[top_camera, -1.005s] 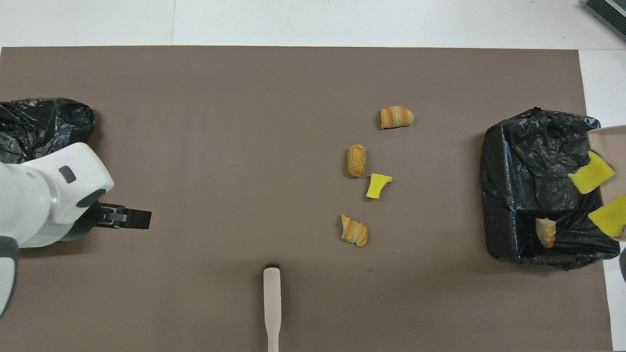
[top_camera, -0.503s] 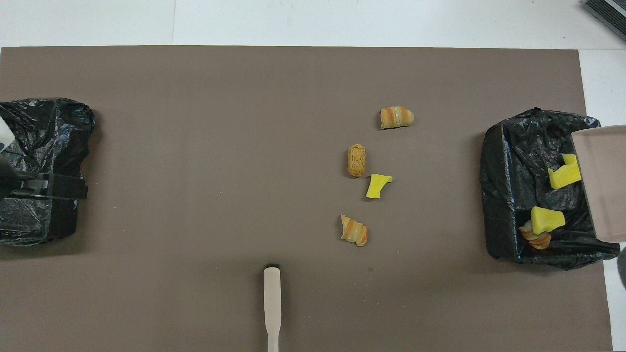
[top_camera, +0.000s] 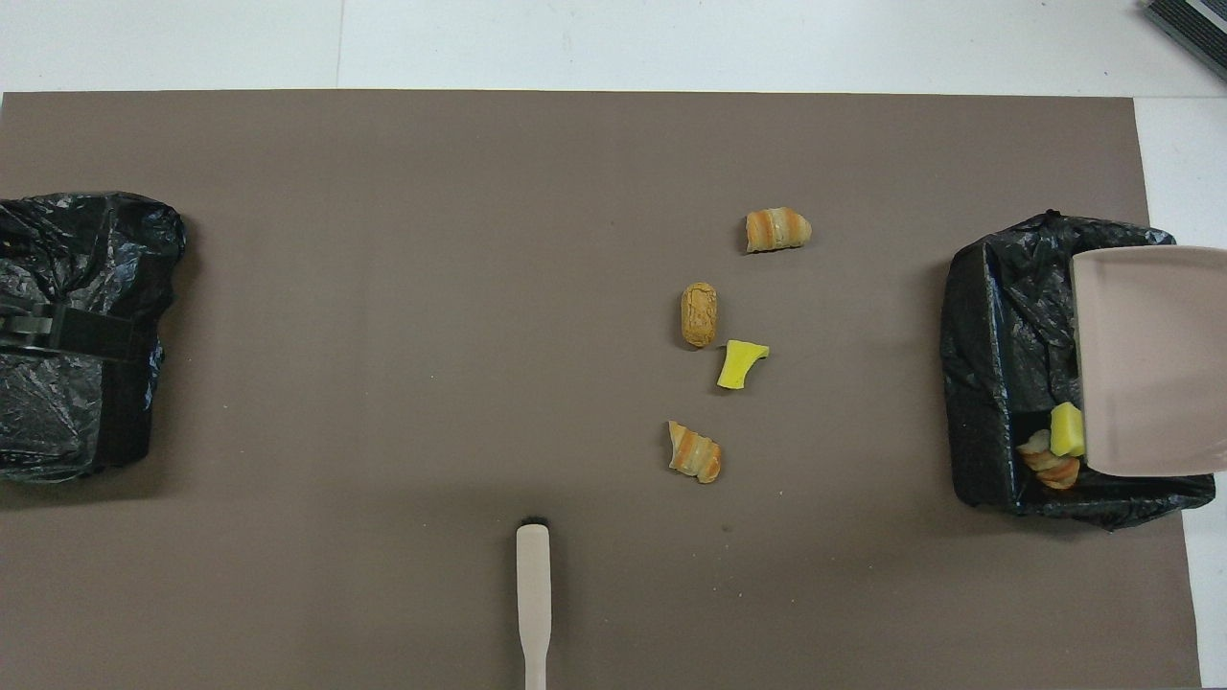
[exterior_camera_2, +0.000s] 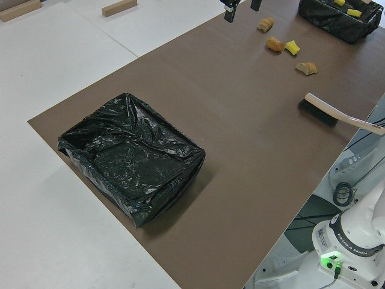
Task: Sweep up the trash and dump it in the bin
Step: 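Tilt the dustpan with the right gripper to dump debris into the bin, then carry the empty dustpan with the right gripper back to the table center, then release the dustpan and withdraw the right gripper while the left gripper reaches forward, then grasp the dustpan with the left gripper while the right gripper grasps the brush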
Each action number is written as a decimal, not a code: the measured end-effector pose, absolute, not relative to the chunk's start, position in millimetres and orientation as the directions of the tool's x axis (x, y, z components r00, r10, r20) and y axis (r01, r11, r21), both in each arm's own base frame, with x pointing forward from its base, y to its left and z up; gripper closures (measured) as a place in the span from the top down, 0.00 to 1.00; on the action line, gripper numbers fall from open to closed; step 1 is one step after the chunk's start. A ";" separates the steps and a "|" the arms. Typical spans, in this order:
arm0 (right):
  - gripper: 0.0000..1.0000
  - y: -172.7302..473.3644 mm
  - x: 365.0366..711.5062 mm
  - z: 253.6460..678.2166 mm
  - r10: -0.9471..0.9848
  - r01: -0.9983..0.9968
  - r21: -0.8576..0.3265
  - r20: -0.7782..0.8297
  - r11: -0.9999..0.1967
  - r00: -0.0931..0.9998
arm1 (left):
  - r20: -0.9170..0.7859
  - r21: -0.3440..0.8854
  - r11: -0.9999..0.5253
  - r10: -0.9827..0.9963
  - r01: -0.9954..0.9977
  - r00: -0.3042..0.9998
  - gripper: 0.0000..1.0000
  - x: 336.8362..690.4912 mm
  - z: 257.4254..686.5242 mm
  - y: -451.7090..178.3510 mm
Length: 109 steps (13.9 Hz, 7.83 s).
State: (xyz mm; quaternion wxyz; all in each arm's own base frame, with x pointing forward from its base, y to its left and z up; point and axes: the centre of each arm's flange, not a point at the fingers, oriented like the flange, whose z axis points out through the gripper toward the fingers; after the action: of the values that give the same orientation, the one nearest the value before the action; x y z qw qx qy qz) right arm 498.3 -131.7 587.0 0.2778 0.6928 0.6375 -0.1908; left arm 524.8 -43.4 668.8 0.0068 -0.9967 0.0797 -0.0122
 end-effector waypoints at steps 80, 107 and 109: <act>0.91 472.0 230.5 335.1 -0.068 -0.075 -0.033 -0.186 -0.997 0.980 | 0.010 -0.024 -0.989 -0.148 -0.148 0.989 1.00 536.5 636.4 -44.1; 0.26 296.7 351.5 447.3 -0.116 -0.094 0.099 -0.248 -0.991 0.962 | 0.063 0.045 -0.999 -0.002 -0.005 0.998 1.00 537.4 394.9 -356.1; 0.26 266.8 378.4 437.9 -0.101 -0.076 0.110 -0.241 -0.991 0.965 | 0.051 0.041 -0.999 -0.009 -0.011 0.999 1.00 532.7 382.7 -365.0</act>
State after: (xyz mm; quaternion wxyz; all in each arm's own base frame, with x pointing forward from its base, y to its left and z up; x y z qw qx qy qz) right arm 378.4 266.8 437.9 0.0499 0.9900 -0.0449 -0.1242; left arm 532.7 -365.0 382.7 -0.0204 -0.9995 0.0049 -0.0256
